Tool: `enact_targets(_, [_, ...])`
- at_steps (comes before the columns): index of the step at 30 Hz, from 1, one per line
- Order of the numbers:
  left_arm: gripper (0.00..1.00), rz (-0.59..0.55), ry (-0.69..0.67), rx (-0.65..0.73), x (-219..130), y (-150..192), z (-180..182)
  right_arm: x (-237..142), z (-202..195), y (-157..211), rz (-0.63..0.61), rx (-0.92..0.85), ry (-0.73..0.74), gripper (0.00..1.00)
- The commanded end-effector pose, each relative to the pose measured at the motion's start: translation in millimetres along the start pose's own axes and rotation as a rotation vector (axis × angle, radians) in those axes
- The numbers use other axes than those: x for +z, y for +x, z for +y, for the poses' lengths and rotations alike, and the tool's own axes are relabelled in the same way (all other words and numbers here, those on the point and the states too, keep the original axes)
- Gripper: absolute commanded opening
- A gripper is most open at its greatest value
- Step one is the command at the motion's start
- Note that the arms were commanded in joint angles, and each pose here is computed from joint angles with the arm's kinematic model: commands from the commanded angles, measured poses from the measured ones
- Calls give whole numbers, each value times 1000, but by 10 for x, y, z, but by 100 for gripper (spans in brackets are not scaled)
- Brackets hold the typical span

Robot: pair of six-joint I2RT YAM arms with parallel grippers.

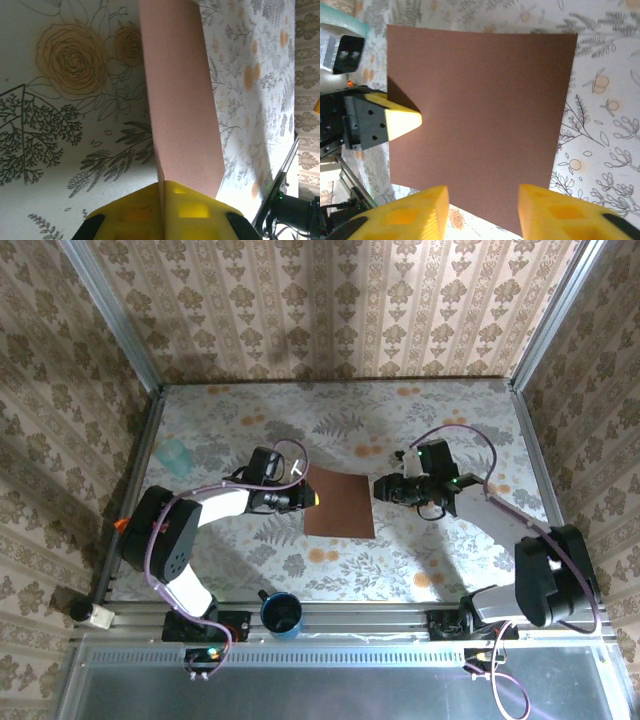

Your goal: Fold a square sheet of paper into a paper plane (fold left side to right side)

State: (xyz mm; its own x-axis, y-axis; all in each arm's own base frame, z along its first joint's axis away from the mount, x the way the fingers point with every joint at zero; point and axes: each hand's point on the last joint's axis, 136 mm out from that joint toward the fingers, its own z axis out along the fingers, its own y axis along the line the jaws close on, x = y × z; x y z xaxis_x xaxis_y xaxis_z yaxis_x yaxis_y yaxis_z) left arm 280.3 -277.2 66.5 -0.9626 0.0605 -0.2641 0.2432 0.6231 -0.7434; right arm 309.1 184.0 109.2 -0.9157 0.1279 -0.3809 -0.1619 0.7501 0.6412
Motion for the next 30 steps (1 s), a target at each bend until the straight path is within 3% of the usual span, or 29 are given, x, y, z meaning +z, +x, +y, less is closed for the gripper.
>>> enact_targets(1, [0, 22, -33, 13, 28, 13, 42, 175, -90, 1, 16, 32, 15, 35])
enact_targets(10, [2, 37, -44, 8, 67, 44, 83, 613, -317, 111, 111, 82, 46, 19])
enact_targets(30, [35, 5, 4, 60, -158, -66, -254, 816, -879, 711, 266, 130, 255, 12])
